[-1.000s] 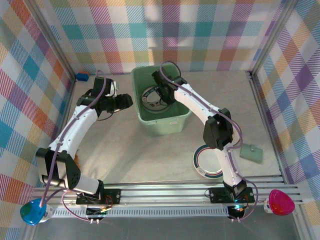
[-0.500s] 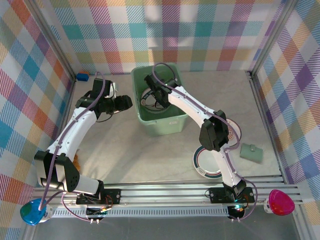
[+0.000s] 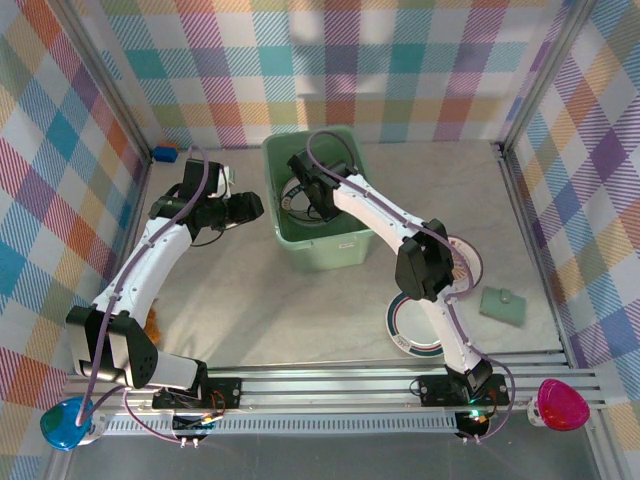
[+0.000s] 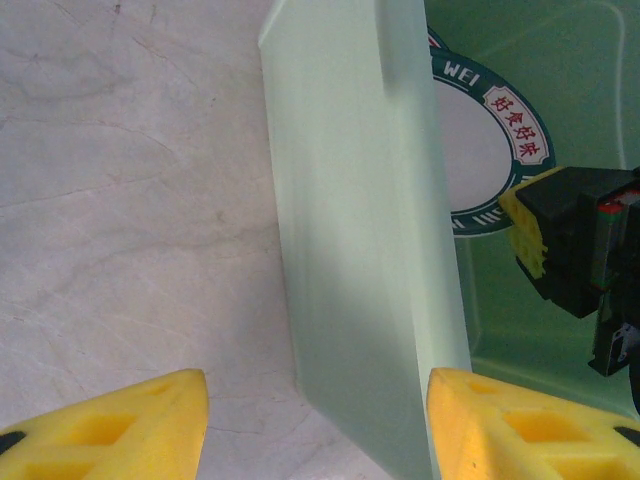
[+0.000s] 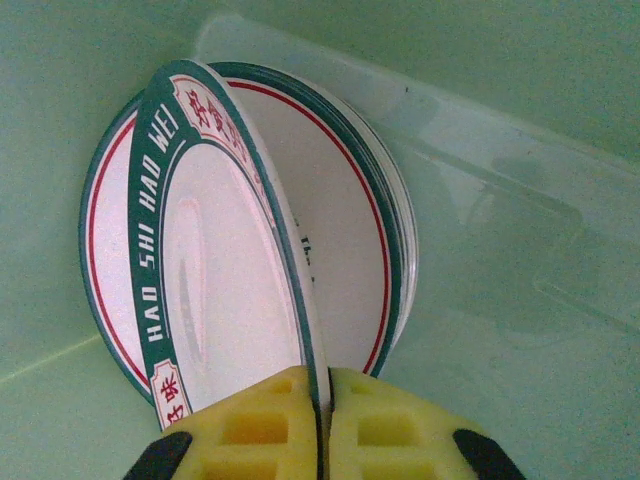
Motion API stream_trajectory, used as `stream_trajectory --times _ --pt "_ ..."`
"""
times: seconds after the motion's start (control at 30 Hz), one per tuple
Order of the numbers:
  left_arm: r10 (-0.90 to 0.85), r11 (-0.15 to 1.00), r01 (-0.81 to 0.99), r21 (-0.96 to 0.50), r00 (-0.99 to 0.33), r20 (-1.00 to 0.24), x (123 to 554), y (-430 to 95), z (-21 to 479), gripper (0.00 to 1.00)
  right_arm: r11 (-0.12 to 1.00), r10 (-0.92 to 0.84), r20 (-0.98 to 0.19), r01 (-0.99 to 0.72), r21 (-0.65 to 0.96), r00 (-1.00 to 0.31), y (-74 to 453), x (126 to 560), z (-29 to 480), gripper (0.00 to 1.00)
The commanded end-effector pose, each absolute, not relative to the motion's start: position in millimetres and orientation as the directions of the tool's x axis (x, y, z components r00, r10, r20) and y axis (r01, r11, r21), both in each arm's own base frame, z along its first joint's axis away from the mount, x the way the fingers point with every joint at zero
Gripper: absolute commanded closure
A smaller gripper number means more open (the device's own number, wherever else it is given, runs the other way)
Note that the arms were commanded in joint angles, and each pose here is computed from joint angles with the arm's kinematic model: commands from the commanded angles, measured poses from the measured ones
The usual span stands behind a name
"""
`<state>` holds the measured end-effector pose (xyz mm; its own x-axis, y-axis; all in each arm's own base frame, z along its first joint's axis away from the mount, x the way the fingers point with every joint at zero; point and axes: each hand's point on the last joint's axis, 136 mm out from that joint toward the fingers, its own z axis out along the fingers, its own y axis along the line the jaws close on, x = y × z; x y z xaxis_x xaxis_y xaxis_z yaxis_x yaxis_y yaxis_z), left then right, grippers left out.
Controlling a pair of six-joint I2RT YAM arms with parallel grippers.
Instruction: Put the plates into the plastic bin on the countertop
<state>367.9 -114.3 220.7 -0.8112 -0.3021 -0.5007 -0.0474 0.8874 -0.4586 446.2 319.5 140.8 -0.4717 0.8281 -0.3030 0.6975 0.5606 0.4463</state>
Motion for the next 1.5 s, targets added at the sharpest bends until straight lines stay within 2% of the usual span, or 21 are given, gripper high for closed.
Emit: stream_trajectory --times 0.0,0.43,0.5,0.63,0.73,0.8,0.93,0.97,1.27,1.47 --pt "-0.299 0.882 -0.033 -0.470 -0.809 -0.505 363.1 -112.6 224.6 0.40 0.567 0.823 -0.281 0.696 0.440 -0.493 335.0 442.0 122.5 0.91" --pt "-0.307 0.882 -0.049 -0.469 -0.816 -0.491 360.8 -111.7 220.8 0.40 0.560 0.828 -0.252 0.712 0.423 -0.501 337.9 447.5 99.3 0.91" --pt "-0.310 0.880 -0.053 -0.472 -0.816 -0.487 361.0 -111.9 220.2 0.40 0.563 0.826 -0.251 0.712 0.420 -0.506 337.4 447.3 98.8 0.89" --pt "-0.317 0.876 -0.057 -0.478 -0.816 -0.484 361.5 -112.5 220.8 0.40 0.581 0.813 -0.261 0.699 0.417 -0.520 335.9 446.4 103.9 0.70" --pt "-0.322 0.874 -0.060 -0.482 -0.816 -0.480 361.7 -112.9 220.9 0.40 0.604 0.796 -0.273 0.675 0.424 -0.541 337.4 447.9 109.5 0.50" --pt "-0.326 0.870 -0.062 -0.488 -0.816 -0.478 362.3 -113.6 221.4 0.40 0.613 0.788 -0.274 0.663 0.429 -0.551 338.5 449.0 112.2 0.40" --pt "-0.334 0.866 -0.066 -0.495 -0.814 -0.476 362.6 -114.4 222.5 0.40 0.628 0.775 -0.263 0.650 0.428 -0.575 340.8 451.1 113.2 0.13" --pt "-0.336 0.865 -0.068 -0.497 -0.814 -0.474 362.5 -114.5 222.6 0.40 0.634 0.770 -0.265 0.648 0.422 -0.581 340.4 450.9 114.4 0.01" --pt "-0.349 0.857 -0.072 -0.510 -0.809 -0.473 364.9 -116.1 226.2 0.40 0.674 0.732 -0.266 0.609 0.418 -0.627 337.3 448.7 132.2 0.01" --pt "-0.354 0.855 -0.066 -0.515 -0.800 -0.484 366.2 -116.5 233.4 0.40 0.795 0.586 -0.430 0.384 0.470 -0.687 340.1 458.9 192.2 0.01"
